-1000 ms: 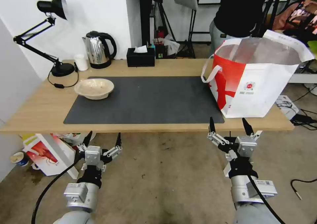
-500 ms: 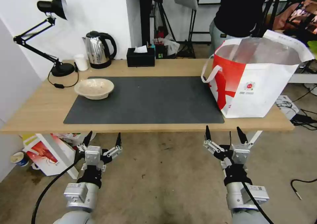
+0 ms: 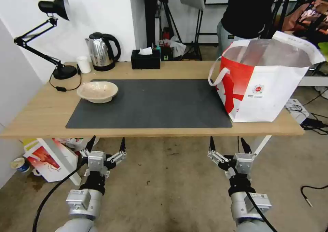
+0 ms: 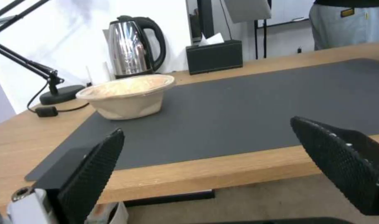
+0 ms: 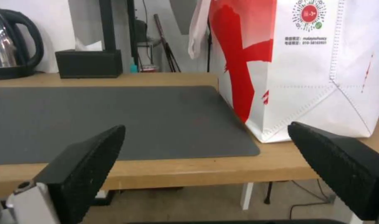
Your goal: Pick up the trash from the table and place it into the takeout bag.
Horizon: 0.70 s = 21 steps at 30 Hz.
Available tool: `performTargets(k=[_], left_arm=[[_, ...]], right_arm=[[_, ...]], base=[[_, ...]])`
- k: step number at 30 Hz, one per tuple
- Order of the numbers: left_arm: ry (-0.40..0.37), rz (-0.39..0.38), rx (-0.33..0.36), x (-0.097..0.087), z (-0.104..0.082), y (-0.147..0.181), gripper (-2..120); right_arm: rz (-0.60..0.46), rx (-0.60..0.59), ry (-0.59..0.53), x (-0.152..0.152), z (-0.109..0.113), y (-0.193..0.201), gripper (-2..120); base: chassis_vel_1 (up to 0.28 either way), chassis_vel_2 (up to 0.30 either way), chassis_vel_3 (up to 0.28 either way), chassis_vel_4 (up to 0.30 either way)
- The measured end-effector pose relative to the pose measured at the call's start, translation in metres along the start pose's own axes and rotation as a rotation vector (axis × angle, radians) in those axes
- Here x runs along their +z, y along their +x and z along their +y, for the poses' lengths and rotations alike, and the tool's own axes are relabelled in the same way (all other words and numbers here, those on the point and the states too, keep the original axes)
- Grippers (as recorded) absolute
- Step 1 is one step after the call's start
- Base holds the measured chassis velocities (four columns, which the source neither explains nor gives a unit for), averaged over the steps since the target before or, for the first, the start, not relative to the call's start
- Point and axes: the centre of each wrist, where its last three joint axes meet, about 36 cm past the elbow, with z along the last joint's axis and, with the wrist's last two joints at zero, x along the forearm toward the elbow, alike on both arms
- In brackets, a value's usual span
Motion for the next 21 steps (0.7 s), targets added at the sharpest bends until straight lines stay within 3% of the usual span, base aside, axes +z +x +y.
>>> performTargets(k=[21], left_arm=[[0.0, 0.0, 0.0, 0.0, 0.0, 0.0, 100]], right_arm=[[0.027, -0.012, 0.012, 0.0085, 0.0007, 0.0031, 100]], base=[[0.0, 0.0, 0.0, 0.0]])
